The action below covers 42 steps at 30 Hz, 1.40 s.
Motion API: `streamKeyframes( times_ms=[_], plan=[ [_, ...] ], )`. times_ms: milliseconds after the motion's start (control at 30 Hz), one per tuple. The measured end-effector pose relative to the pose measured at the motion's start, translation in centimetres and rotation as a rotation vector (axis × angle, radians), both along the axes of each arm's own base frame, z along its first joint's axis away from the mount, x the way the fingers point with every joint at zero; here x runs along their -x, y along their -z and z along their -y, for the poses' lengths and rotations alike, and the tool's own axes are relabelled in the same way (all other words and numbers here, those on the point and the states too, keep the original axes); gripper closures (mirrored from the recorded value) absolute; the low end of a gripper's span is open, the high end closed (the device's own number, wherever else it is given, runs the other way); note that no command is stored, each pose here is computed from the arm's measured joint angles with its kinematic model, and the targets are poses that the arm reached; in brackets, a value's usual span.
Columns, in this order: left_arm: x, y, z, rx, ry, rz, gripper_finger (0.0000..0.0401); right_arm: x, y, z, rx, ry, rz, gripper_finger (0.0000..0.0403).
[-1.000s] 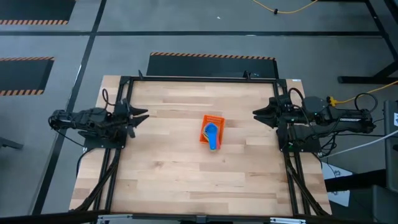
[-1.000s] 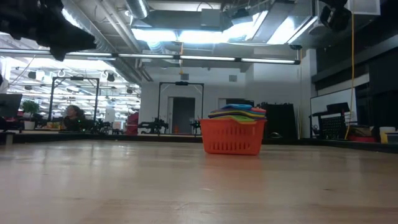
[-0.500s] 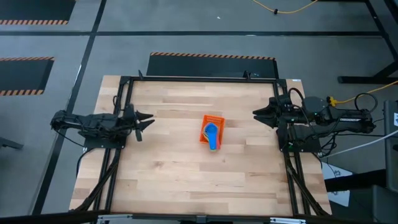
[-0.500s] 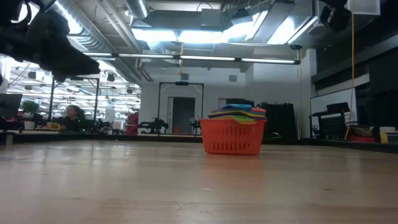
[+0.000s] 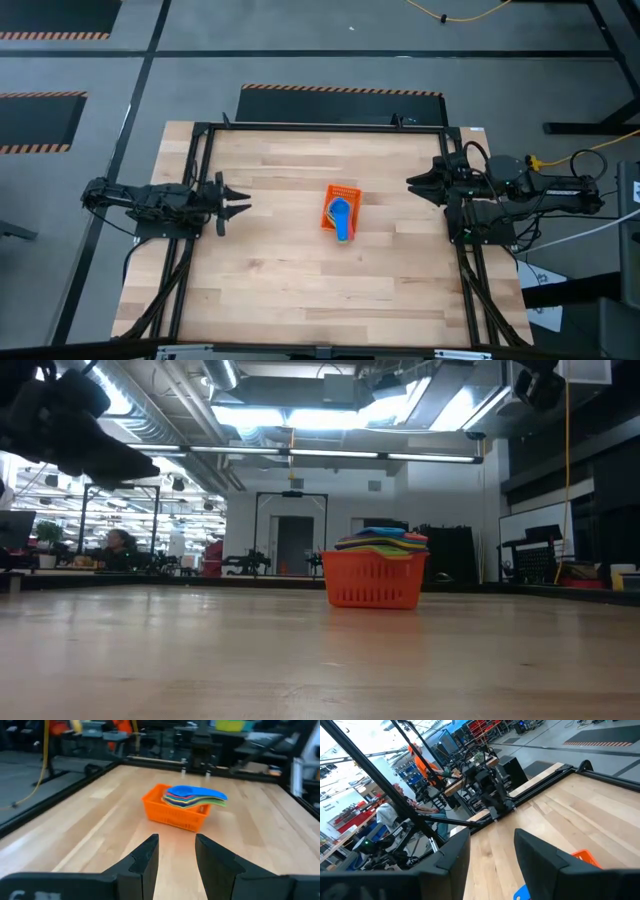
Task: Nest measuring cups in basket
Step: Return to Home Position
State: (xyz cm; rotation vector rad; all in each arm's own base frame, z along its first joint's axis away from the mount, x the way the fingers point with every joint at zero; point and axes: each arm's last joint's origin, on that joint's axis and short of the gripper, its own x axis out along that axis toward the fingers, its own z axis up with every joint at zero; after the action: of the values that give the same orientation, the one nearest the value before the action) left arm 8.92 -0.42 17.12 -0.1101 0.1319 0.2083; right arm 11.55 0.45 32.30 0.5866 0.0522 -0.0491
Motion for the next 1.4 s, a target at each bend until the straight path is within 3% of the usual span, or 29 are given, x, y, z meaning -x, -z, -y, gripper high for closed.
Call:
streamKeyframes(
  times_ms=[133,267,567,767,933,1400],
  plan=[
    [0.0,0.0,0.1,-0.069,0.046,-0.012,0.0280,0.0,0.1,0.0,0.014,-0.001,-0.007,0.0244],
    [0.0,0.0,0.1,-0.071,0.047,-0.013,0.0280,0.0,0.3,0.0,0.061,-0.003,-0.030,0.0244],
    [0.0,0.0,0.1,-0.074,0.047,-0.014,0.0280,-0.5,1.6,0.2,0.271,0.062,-0.082,0.0244],
    [0.0,0.0,0.1,-0.074,0.047,-0.014,0.0280,-1.4,5.6,0.3,0.277,0.088,-0.157,0.0244],
    [0.0,0.0,0.1,-0.074,0.048,-0.015,0.0280,-1.8,8.0,0.2,0.277,0.090,-0.139,0.0244],
    [0.0,0.0,0.1,-0.074,0.047,-0.015,0.0280,-0.9,12.1,0.3,0.290,0.105,-0.041,0.0244]
  ],
)
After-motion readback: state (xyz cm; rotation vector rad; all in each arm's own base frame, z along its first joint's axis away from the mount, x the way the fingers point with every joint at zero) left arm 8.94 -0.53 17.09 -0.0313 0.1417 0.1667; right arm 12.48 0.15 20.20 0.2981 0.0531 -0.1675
